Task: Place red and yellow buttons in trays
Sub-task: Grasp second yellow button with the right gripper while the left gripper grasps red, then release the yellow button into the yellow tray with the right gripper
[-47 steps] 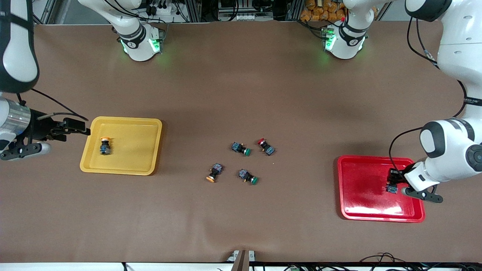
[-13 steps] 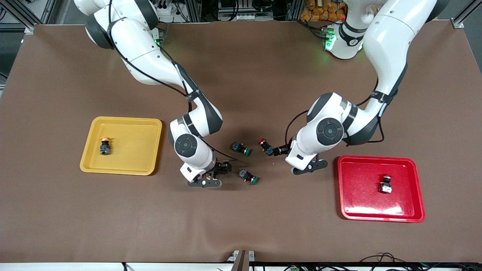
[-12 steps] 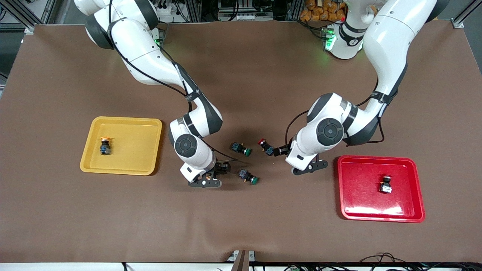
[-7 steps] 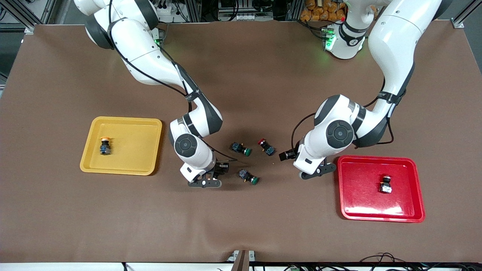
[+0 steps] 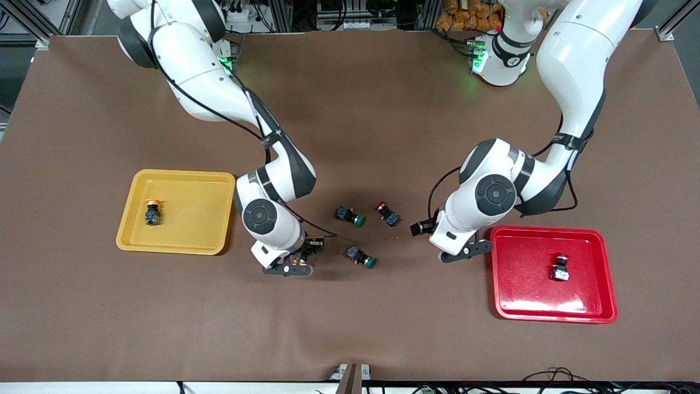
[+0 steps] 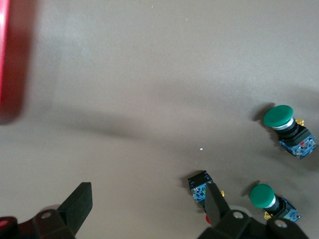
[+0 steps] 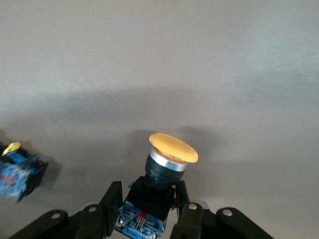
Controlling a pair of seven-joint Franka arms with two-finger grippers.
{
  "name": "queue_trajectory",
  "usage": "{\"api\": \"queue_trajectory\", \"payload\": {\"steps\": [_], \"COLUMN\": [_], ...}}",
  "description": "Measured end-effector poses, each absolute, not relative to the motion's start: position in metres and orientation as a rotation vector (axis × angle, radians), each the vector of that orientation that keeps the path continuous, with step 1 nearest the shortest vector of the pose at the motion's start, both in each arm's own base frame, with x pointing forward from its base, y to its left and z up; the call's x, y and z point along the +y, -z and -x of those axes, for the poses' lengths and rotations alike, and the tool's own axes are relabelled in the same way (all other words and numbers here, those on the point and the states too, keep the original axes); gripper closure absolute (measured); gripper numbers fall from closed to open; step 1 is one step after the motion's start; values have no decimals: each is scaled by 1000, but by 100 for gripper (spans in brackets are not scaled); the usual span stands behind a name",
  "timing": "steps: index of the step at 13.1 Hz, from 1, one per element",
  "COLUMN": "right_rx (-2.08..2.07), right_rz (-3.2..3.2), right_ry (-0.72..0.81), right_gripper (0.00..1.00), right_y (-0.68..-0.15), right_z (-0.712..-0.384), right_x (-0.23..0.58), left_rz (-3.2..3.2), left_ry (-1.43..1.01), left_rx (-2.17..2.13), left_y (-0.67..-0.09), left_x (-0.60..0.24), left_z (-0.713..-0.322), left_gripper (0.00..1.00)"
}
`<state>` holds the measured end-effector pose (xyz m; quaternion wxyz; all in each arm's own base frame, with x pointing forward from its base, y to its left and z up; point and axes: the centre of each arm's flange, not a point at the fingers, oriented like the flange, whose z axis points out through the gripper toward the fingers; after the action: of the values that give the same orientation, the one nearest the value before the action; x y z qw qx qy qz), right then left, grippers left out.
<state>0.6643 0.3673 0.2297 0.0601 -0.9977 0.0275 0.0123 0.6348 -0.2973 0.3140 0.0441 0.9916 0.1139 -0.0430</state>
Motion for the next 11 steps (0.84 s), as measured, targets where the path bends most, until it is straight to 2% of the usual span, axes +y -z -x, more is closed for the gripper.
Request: {"api": "queue_trajectory", "payload": {"steps": [3, 5, 8, 11], "right_rx": [71, 60, 81, 53], "right_rz": [3028, 3025, 3031, 3030], "right_ry": [-104, -117, -194, -264], "right_gripper": [52, 52, 52, 52], "right_y": [-305, -379, -495, -568], "right_z": [-660, -651, -628, -605], "right_x": [360, 351, 293, 216], "left_rz": [-3045, -3045, -3037, -2990], "left_ry": [70, -33, -94, -45], "left_rx": [250, 92, -166, -185], "left_y": [-337, -344, -335, -316], "left_x": [-296, -297, -291, -318], "left_z": [-629, -616, -600, -585], "left_gripper": [0, 0, 0, 0]}}
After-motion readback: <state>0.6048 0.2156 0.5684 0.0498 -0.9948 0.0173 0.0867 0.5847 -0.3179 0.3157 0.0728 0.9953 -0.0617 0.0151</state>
